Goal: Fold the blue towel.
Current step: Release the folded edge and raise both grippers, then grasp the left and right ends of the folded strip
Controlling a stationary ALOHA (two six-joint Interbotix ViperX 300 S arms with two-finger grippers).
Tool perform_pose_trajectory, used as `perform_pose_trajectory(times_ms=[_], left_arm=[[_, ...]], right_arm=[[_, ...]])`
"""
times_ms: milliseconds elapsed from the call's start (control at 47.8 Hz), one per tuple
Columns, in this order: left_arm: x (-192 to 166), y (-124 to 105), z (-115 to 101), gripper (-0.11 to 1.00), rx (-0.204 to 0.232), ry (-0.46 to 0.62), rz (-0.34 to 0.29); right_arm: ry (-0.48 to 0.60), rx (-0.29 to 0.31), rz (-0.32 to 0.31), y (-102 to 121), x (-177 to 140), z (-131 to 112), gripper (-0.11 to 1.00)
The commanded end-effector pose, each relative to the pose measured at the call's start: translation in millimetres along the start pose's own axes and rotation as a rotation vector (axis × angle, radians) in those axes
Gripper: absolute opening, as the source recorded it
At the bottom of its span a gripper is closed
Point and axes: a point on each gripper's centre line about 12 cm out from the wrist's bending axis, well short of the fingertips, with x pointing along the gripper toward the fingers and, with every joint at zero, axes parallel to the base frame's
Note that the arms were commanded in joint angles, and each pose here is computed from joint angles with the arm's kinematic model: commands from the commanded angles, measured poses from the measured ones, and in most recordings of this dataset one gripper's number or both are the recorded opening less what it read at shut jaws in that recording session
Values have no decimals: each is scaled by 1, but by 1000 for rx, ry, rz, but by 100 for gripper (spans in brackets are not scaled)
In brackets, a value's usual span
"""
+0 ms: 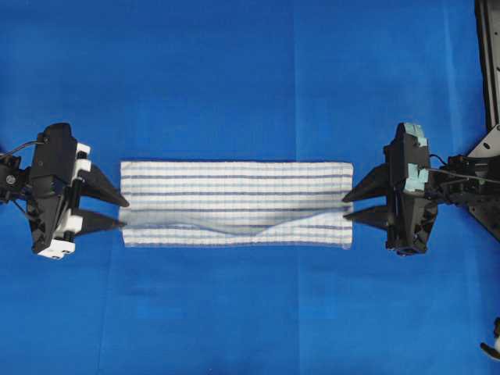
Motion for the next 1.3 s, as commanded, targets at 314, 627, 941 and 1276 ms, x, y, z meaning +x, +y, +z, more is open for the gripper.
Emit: perform_pose_trajectory(times_ms=[314, 627, 941, 1276], left_arm=[[-8, 7, 18, 82, -8, -60, 22], [-7, 55, 37, 73, -4, -100, 188], [18, 73, 31, 73, 66, -5, 238], [38, 85, 3, 72, 50, 85, 256]], right_arm=[[-75, -17, 6, 0, -5, 15, 86], [-132, 26, -135, -40, -1, 36, 86], [-75, 1, -200, -55, 19, 31, 85], [-24, 6, -274, -71, 37, 9, 84]])
